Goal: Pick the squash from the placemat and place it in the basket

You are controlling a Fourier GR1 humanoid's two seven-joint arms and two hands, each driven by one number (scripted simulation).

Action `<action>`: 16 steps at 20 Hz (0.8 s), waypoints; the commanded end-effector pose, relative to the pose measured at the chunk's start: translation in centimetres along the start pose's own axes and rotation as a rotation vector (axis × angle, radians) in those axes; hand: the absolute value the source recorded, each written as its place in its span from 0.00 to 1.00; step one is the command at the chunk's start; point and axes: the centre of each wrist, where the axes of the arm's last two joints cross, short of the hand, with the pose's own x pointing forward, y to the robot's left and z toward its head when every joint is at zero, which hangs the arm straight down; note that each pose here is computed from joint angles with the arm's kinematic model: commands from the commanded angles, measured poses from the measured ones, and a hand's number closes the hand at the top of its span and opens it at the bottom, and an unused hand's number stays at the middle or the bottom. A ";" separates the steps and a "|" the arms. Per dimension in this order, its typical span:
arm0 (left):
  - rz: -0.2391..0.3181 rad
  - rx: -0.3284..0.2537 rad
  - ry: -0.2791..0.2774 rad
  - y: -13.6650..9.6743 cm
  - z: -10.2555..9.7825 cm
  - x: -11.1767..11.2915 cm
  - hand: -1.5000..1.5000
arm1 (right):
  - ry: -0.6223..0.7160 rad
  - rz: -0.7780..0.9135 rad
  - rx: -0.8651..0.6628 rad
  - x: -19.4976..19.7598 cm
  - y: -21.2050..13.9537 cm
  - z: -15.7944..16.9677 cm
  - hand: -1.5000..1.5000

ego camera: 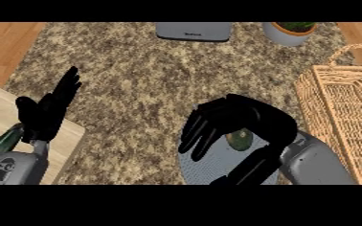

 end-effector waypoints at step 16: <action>0.070 0.062 0.100 1.2 -0.6 0.8 0.50 | 0.317 0.815 0.273 9.6 -2.4 -1.2 0.00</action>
